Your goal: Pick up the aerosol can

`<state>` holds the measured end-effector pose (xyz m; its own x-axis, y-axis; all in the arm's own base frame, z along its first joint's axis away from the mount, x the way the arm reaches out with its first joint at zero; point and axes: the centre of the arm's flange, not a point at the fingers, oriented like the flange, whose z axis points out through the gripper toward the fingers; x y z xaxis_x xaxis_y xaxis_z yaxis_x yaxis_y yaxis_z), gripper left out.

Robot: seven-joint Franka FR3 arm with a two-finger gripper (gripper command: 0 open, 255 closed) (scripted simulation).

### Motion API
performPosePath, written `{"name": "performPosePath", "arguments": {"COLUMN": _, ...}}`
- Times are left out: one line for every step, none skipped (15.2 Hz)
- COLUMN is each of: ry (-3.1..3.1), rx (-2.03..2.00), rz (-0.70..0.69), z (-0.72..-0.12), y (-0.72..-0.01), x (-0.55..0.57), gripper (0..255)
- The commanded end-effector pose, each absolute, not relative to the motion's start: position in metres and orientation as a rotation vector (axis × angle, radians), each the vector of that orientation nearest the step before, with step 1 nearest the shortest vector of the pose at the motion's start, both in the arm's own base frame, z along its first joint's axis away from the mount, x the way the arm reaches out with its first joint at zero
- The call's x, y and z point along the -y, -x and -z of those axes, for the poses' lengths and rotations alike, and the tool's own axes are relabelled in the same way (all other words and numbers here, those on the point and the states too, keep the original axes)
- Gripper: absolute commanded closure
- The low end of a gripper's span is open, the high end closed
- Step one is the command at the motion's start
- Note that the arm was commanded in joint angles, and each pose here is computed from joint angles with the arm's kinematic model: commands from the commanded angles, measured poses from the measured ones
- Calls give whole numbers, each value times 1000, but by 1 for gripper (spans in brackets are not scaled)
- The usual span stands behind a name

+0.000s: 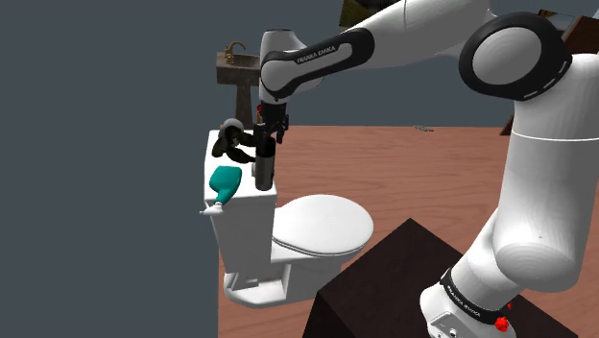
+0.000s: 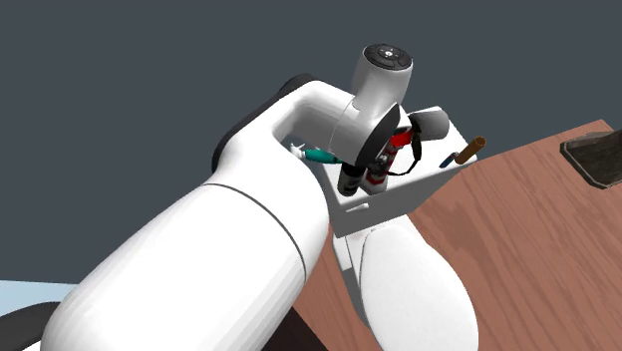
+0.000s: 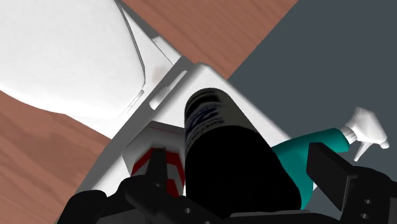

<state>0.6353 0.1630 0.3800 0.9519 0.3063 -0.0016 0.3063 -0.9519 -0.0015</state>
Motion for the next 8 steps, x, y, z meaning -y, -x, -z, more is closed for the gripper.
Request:
{"name": "performPosePath", "arguments": {"ry": 3102, "rx": 487, "rz": -2, "z": -369, "y": -635, "x": -163, "gripper": 0}}
{"name": "performPosePath", "arguments": {"ry": 3102, "rx": 487, "rz": -2, "z": -366, "y": -635, "x": -163, "gripper": 0}}
{"name": "performPosePath", "arguments": {"ry": 3102, "rx": 487, "rz": -2, "z": -366, "y": -635, "x": -163, "gripper": 0}}
{"name": "performPosePath", "arguments": {"ry": 3102, "rx": 487, "rz": -2, "z": -367, "y": -636, "x": -162, "gripper": 255}}
{"name": "performPosePath", "arguments": {"ry": 3102, "rx": 487, "rz": -2, "z": -366, "y": -635, "x": -162, "gripper": 255}}
{"name": "performPosePath", "arguments": {"ry": 3102, "rx": 487, "rz": -2, "z": -366, "y": -635, "x": -162, "gripper": 255}}
{"name": "performPosePath", "arguments": {"ry": 3102, "rx": 487, "rz": -2, "z": -366, "y": -635, "x": -162, "gripper": 255}}
{"name": "performPosePath", "arguments": {"ry": 3102, "rx": 487, "rz": -2, "z": -366, "y": -635, "x": -162, "gripper": 255}}
